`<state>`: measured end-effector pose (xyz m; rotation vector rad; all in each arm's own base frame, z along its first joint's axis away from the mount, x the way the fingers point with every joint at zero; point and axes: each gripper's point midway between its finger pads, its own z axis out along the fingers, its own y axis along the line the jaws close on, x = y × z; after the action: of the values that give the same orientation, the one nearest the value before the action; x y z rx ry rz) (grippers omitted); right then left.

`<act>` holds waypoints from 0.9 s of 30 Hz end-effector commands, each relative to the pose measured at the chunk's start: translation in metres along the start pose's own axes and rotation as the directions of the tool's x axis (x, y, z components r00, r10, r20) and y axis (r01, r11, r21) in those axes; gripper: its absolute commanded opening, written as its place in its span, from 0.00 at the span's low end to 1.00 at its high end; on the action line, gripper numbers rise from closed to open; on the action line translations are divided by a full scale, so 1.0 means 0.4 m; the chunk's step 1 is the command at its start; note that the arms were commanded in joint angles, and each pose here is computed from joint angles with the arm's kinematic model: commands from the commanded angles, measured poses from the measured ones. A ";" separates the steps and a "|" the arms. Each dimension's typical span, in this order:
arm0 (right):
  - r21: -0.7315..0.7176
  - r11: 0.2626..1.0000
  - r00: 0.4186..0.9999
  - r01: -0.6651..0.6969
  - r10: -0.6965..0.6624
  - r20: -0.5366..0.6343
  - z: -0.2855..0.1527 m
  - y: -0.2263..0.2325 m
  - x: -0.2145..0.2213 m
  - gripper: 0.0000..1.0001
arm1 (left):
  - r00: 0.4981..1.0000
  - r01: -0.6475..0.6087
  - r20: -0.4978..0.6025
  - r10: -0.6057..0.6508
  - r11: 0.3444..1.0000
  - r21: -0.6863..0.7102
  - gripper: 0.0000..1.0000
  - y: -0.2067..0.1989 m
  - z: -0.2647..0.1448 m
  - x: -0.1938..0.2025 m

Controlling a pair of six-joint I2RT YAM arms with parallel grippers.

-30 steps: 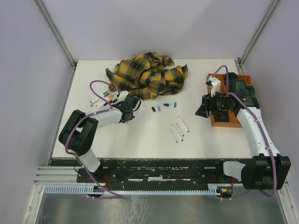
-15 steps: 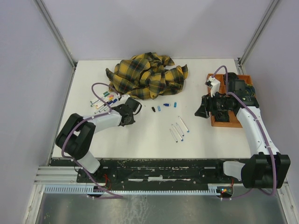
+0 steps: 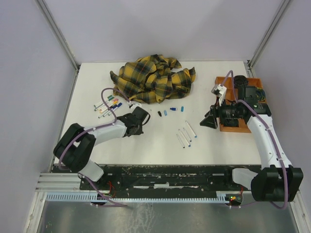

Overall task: Open the pen caps
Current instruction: Pick up the pen from the center of the board.

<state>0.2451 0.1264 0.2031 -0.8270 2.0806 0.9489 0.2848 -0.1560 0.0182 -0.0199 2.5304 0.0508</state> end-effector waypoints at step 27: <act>-0.244 0.150 0.189 0.958 -0.971 0.147 0.156 0.151 0.074 0.98 | 0.956 -0.229 0.153 0.251 0.307 0.924 0.03 -0.473 -0.412 0.116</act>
<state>0.1684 0.1947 0.1808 -1.9993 0.9062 0.6038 0.1682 -0.3191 0.0947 0.6711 2.2924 -1.1682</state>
